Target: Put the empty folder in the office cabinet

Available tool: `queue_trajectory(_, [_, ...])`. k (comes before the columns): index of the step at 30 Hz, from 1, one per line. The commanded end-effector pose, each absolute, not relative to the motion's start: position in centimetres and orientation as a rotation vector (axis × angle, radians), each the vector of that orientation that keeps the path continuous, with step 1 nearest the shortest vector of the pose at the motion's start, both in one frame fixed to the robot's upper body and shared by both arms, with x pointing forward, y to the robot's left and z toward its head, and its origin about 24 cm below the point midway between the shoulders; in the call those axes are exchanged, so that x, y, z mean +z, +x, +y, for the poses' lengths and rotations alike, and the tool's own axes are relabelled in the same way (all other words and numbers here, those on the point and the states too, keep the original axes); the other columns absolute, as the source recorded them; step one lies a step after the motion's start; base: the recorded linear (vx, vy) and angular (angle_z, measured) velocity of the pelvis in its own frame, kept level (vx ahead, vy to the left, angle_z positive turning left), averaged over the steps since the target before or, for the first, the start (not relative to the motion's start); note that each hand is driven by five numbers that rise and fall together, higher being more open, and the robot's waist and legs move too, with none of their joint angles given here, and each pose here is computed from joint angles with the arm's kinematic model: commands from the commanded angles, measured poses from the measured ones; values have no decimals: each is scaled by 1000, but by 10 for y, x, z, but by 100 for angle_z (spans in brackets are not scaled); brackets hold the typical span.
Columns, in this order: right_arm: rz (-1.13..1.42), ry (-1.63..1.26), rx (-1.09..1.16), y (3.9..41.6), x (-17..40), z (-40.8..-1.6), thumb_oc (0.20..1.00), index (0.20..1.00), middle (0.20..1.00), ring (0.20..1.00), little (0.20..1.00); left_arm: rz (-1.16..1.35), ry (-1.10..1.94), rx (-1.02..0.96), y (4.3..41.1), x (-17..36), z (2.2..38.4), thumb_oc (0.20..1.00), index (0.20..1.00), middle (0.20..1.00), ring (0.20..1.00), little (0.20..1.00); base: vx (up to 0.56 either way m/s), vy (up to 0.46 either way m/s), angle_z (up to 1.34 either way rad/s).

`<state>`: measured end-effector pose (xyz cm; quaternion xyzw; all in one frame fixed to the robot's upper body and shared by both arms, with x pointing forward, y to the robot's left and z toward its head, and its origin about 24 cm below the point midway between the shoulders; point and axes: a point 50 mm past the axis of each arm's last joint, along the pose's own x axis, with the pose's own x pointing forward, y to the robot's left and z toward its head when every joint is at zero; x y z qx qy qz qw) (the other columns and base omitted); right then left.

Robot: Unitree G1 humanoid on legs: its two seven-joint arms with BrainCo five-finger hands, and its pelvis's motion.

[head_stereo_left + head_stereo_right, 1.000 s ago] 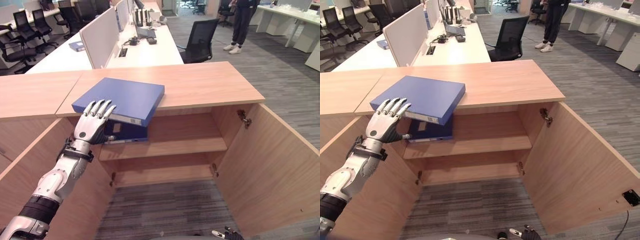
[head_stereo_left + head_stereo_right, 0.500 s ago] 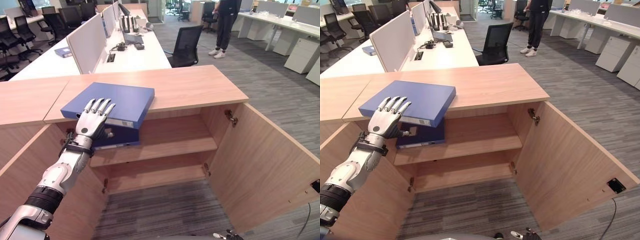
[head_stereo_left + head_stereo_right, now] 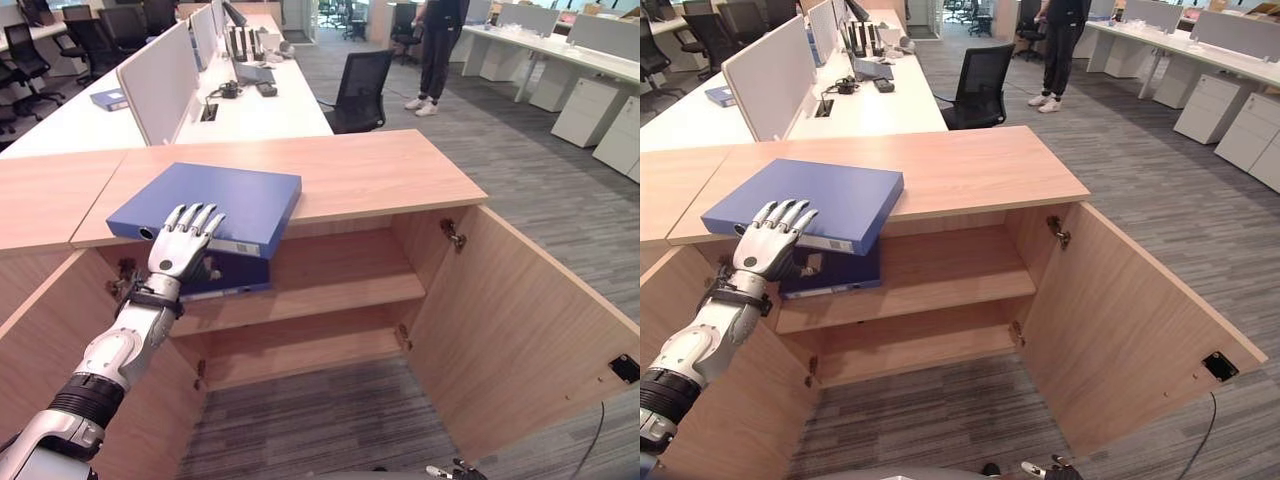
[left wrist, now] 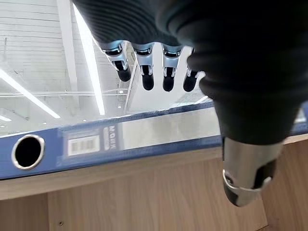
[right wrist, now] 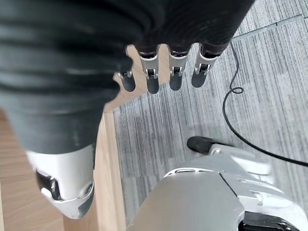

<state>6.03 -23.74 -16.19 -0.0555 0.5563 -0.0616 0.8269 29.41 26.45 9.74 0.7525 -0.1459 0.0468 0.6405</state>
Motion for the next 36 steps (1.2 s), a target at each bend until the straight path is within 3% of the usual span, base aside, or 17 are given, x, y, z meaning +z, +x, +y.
queue_trajectory(1, [1103,-192,-122,87,-154,-248,1000,1000,1000,1000,1000,-458,1720,275,324,152,265,1000,1000,1000,1000,1000,0,0,0])
queue_trajectory(36, [1137,-235,-134,79,-153,-261,1000,1000,1000,1000,1000,-404,1775,319,340,164,277,1000,1000,1000,1000,1000,-2,6,-2])
